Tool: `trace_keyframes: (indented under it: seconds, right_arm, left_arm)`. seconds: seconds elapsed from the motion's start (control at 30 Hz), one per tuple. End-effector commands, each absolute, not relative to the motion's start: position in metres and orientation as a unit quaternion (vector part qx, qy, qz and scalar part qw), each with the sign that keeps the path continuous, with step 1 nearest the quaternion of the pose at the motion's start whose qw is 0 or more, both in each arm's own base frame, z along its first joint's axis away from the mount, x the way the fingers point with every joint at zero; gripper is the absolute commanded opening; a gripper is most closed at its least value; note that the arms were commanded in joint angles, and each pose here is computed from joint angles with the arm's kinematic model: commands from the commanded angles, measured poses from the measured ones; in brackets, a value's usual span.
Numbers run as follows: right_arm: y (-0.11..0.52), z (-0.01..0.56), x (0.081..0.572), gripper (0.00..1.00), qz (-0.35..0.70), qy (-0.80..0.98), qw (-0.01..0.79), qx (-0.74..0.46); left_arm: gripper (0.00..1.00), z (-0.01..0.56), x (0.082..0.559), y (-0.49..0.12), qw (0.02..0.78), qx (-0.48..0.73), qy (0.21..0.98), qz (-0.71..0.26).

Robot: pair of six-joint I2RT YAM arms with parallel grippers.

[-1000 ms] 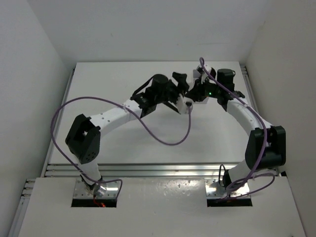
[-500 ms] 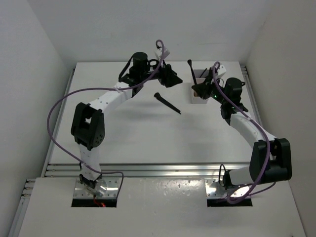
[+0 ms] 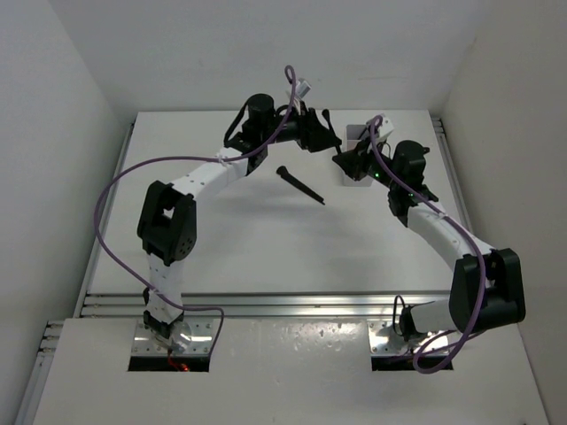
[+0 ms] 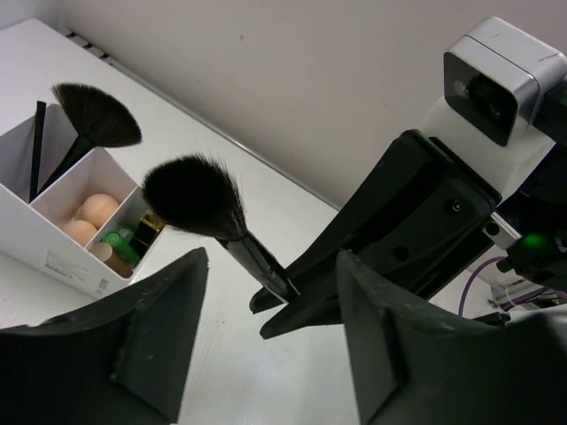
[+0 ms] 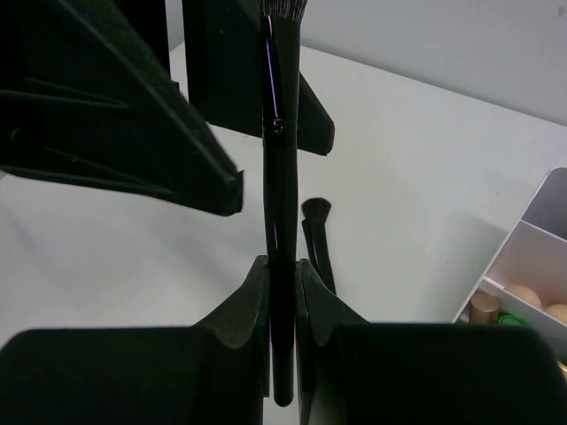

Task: Organize the makeup

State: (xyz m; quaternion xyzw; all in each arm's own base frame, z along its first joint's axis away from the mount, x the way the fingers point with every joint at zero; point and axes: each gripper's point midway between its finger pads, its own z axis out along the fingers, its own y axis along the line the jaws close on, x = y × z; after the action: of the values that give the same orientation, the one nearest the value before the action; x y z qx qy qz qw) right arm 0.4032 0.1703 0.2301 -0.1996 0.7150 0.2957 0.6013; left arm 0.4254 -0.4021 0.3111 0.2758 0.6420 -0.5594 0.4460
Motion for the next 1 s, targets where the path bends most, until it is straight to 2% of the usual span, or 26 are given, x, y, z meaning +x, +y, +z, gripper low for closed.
trace_keyframes:
  seconds: [0.0, 0.03, 0.07, 0.17, 0.2, 0.27, 0.33, 0.37, 0.4, 0.43, 0.5, 0.53, 0.6, 0.8, 0.9, 0.93, 0.97]
  right_arm:
    - [0.18, 0.251, 0.405, 0.0, 0.296, 0.689, 0.623, -0.222]
    - [0.182, 0.252, 0.405, 0.0, 0.299, 0.687, 0.622, -0.226]
    - [0.185, 0.252, 0.403, 0.0, 0.301, 0.685, 0.622, -0.23]
    - [0.185, 0.249, 0.404, 0.0, 0.298, 0.688, 0.622, -0.225]
    - [0.185, 0.251, 0.403, 0.0, 0.298, 0.688, 0.623, -0.225]
    - [0.186, 0.247, 0.403, 0.0, 0.297, 0.691, 0.618, -0.229]
    - [0.187, 0.244, 0.401, 0.02, 0.297, 0.695, 0.612, -0.234]
    - [0.184, 0.239, 0.401, 0.12, 0.291, 0.702, 0.605, -0.238]
    - [0.182, 0.236, 0.4, 0.27, 0.288, 0.712, 0.596, -0.235]
    - [0.176, 0.231, 0.403, 0.57, 0.28, 0.721, 0.592, -0.226]
    - [0.153, 0.223, 0.405, 0.73, 0.256, 0.748, 0.581, -0.195]
    - [0.144, 0.218, 0.405, 0.89, 0.245, 0.756, 0.578, -0.183]
    - [0.111, 0.21, 0.405, 1.0, 0.201, 0.776, 0.582, -0.137]
    - [0.041, 0.204, 0.39, 1.0, 0.1, 0.807, 0.58, -0.047]
    - [0.017, 0.201, 0.376, 1.0, 0.072, 0.817, 0.572, -0.031]
    - [0.015, 0.2, 0.374, 1.0, 0.068, 0.819, 0.569, -0.03]
    - [0.014, 0.204, 0.371, 1.0, 0.065, 0.816, 0.574, -0.035]
  left_arm:
    - [0.63, 0.347, 0.418, -0.406, 0.472, 0.287, 0.606, -0.573]
    - [0.59, 0.348, 0.42, -0.405, 0.475, 0.283, 0.607, -0.571]
    - [0.46, 0.345, 0.422, -0.407, 0.472, 0.282, 0.61, -0.571]
    - [0.25, 0.339, 0.424, -0.408, 0.468, 0.284, 0.617, -0.566]
    - [0.13, 0.337, 0.426, -0.407, 0.47, 0.283, 0.62, -0.561]
    - [0.0, 0.334, 0.429, -0.407, 0.469, 0.276, 0.627, -0.558]
    - [0.0, 0.339, 0.435, -0.405, 0.482, 0.271, 0.629, -0.546]
    - [0.0, 0.331, 0.439, -0.406, 0.478, 0.268, 0.639, -0.54]
    - [0.0, 0.344, 0.447, -0.404, 0.506, 0.273, 0.632, -0.52]
    - [0.0, 0.337, 0.457, -0.404, 0.513, 0.272, 0.639, -0.504]
    - [0.0, 0.338, 0.473, -0.402, 0.549, 0.294, 0.633, -0.46]
    - [0.0, 0.351, 0.484, -0.399, 0.579, 0.293, 0.623, -0.437]
    - [0.0, 0.349, 0.502, -0.403, 0.624, 0.315, 0.599, -0.39]
    - [0.0, 0.341, 0.539, -0.429, 0.742, 0.359, 0.498, -0.27]
    - [0.0, 0.346, 0.546, -0.443, 0.78, 0.344, 0.457, -0.255]
    - [0.0, 0.325, 0.551, -0.455, 0.777, 0.35, 0.457, -0.256]
    - [0.0, 0.336, 0.554, -0.456, 0.791, 0.34, 0.442, -0.252]
